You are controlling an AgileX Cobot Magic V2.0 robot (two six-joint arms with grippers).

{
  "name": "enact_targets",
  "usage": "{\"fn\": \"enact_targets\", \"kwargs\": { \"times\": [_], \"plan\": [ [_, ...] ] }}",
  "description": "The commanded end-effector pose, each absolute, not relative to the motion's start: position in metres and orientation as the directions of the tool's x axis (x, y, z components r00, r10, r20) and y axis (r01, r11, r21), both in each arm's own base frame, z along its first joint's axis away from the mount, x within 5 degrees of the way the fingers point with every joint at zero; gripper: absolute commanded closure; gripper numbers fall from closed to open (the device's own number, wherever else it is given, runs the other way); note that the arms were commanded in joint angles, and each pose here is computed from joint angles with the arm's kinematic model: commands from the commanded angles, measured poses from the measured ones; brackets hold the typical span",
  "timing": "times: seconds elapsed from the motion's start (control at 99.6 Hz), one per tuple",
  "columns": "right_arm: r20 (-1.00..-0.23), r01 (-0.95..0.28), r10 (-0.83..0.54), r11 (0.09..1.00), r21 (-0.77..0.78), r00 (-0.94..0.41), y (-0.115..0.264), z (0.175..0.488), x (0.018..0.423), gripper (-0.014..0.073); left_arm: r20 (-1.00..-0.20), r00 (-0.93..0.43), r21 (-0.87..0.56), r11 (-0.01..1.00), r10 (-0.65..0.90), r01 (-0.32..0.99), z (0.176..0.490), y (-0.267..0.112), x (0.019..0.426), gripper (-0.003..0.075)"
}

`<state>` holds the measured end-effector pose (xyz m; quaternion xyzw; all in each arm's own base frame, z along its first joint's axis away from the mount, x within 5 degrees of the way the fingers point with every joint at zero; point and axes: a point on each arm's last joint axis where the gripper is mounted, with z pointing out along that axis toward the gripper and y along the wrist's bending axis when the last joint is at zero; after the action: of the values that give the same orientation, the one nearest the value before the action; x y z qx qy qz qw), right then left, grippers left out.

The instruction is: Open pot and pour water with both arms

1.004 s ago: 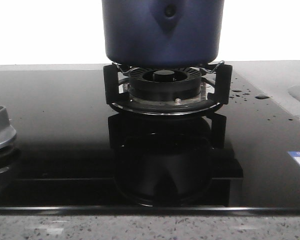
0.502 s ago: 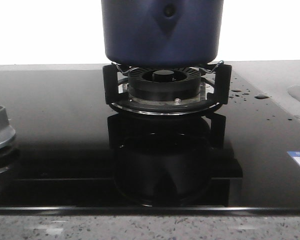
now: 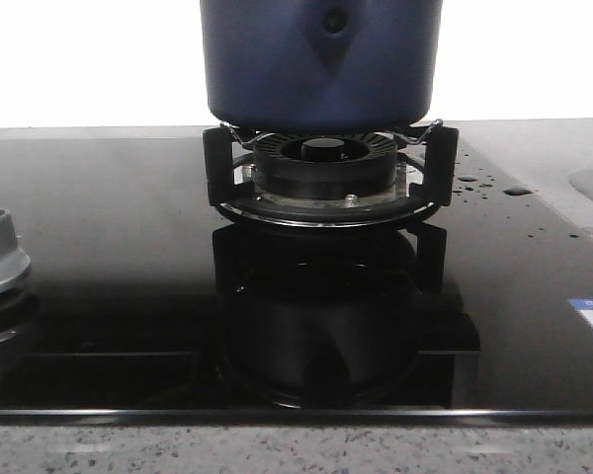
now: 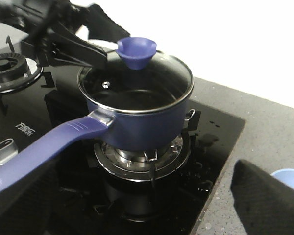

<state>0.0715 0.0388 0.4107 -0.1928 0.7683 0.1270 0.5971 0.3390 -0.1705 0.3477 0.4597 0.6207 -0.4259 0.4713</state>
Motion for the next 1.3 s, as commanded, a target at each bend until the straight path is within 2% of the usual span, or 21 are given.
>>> {"fn": "enact_targets", "kwargs": {
  "times": [0.0,0.09,0.291,0.502,0.703,0.813,0.994,1.064,1.175,1.285],
  "plan": [
    [-0.988,-0.431,-0.106,0.901,-0.048,-0.113,0.038,0.427,0.065,-0.0055,-0.995,-0.079,-0.068,0.185,0.054,0.980,0.376,-0.174,0.333,0.0182],
    [-0.991,-0.422,-0.101,0.905,-0.057,-0.083,0.038,0.429,0.060,-0.0055,-0.998,-0.063,-0.056,0.191,0.031,0.980,0.374,-0.175,0.338,0.0174],
    [-0.993,-0.418,-0.100,0.906,-0.066,-0.059,0.038,0.431,0.054,-0.0055,-0.995,-0.101,-0.099,0.197,0.001,0.975,0.366,-0.182,0.345,0.0092],
    [-0.993,-0.418,-0.100,0.906,-0.066,-0.059,0.038,0.431,0.054,-0.0055,-0.990,-0.139,-0.139,0.152,-0.011,0.978,0.356,-0.203,0.343,0.0092],
    [-0.994,-0.414,-0.097,0.908,-0.067,-0.053,0.037,0.431,0.054,-0.0055,-0.989,-0.145,-0.142,0.208,0.000,0.968,0.354,-0.215,0.343,0.0099],
    [-0.993,-0.407,-0.104,0.910,-0.074,-0.051,0.037,0.431,0.054,-0.0055,-0.989,-0.146,-0.142,0.211,0.001,0.967,0.353,-0.216,0.343,0.0162],
    [-0.992,-0.359,-0.126,0.927,-0.106,-0.032,0.032,0.429,0.059,-0.0055,-0.989,-0.148,-0.147,0.190,-0.010,0.971,0.355,-0.216,0.342,0.0403],
    [-0.993,-0.330,-0.119,0.938,-0.108,-0.015,0.030,0.427,0.062,-0.0055,-0.986,-0.159,-0.164,0.170,-0.045,0.972,0.358,-0.214,0.341,0.0459],
    [-0.994,-0.264,-0.109,0.958,-0.112,0.026,0.024,0.422,0.071,-0.0055,-0.980,-0.162,-0.178,0.138,-0.118,0.974,0.370,-0.205,0.339,0.0481],
    [-0.987,-0.187,-0.156,0.969,-0.159,0.029,0.017,0.407,0.081,-0.0055,-0.981,-0.122,-0.144,0.144,-0.151,0.979,0.388,-0.193,0.332,0.0481]
  ]
}}
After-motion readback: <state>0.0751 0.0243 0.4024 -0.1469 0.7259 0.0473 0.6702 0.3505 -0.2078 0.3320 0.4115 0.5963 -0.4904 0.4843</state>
